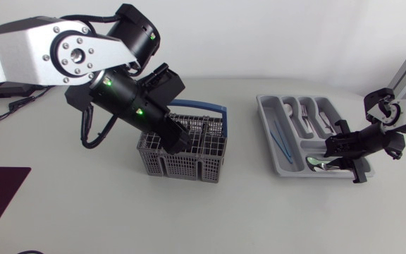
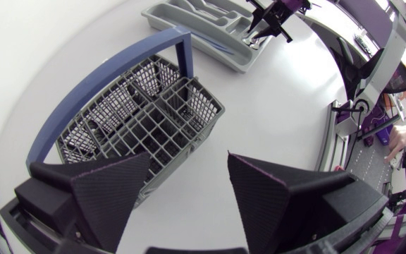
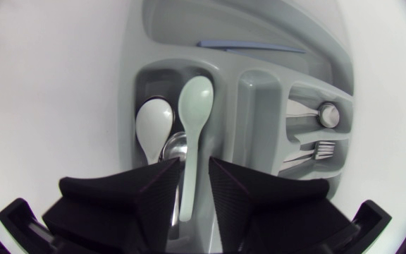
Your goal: Unload the cutlery basket into the drawer organizer.
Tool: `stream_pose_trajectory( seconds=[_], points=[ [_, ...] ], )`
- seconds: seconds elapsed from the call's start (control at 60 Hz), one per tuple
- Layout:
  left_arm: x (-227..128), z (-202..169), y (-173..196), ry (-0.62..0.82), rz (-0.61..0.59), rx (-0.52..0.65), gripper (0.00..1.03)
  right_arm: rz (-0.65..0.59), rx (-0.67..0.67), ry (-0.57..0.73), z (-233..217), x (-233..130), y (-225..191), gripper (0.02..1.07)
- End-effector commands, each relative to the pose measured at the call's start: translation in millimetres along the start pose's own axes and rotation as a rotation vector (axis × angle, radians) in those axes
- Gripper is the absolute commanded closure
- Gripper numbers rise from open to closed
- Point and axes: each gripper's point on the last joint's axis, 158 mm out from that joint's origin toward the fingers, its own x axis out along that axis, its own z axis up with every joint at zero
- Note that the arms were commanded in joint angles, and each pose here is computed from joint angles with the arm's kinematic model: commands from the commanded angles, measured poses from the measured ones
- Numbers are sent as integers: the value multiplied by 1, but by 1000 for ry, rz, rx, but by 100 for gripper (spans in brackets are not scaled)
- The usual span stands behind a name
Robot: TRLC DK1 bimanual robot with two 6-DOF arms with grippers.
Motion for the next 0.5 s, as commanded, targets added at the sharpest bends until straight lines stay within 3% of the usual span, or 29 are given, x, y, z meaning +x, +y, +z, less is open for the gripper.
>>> stream_pose_trajectory(
  seconds=[0.0, 0.1, 0.333, 0.483],
  points=[
    [-1, -9, -3, 15, -7, 13, 11, -18, -23, 15, 2, -4, 1, 15],
    [-3, -12, -4, 15, -6, 11, 10, -47, -4, 14, 11, -15, -5, 8],
    [-16, -32, 9, 13, 22, -10, 10, -139, 60, -102, 86, -58, -21, 8],
    [-21, -55, 24, 20, 29, -43, 13, -162, 134, -216, 158, -80, -19, 18]
  ],
)
